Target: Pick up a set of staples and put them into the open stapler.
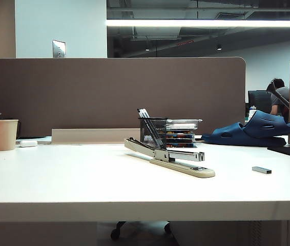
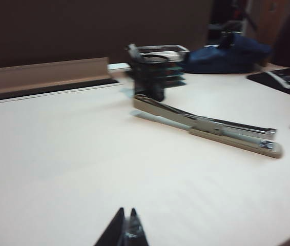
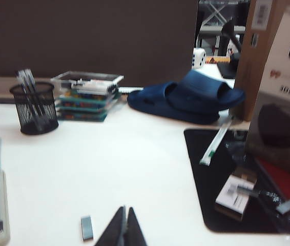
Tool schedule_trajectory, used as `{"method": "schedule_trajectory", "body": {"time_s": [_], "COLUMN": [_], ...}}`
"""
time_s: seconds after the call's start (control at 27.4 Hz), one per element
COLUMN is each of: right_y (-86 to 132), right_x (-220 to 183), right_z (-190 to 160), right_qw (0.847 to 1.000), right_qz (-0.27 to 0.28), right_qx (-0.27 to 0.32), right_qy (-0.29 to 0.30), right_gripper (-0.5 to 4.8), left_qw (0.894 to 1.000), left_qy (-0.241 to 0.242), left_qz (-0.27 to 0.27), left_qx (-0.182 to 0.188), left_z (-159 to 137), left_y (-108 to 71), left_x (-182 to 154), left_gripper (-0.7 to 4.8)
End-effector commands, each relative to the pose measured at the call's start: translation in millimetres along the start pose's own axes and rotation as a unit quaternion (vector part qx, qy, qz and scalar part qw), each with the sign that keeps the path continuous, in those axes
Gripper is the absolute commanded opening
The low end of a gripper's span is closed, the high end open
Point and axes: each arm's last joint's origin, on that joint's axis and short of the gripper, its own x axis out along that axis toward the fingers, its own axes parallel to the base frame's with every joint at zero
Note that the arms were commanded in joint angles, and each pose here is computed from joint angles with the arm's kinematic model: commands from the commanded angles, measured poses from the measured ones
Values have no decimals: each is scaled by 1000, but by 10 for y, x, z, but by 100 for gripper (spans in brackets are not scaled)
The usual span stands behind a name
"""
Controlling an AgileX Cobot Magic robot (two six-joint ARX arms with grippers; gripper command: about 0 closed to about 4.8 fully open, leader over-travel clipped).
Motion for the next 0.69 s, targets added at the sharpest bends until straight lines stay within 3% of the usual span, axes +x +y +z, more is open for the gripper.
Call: {"method": "schedule_trajectory", "body": {"time_s": [0.04,0.22,0.44,0.69], "right_y": [1,2,0,-9], "right_x": [-46,-94,-82,265], "right_z": [131,301,567,905], "right_qw": [1000,1000,999,988], "right_qz": [0,1,0,2], "right_qx": [3,3,4,6], "right_qy": [12,15,37,153], "right_gripper": [-6,-6,-6,-6], "left_qw": [998,992,987,987], "left_qy": [-7,-10,-10,-7], "left_qz": [-62,-125,-160,-160], "left_qx": [0,0,-4,-22], "left_z": [17,18,19,17], "left_y": [-35,-71,-91,-91], "left_x": [-4,-11,-17,-17], "left_gripper": [-6,-6,-6,-6]}}
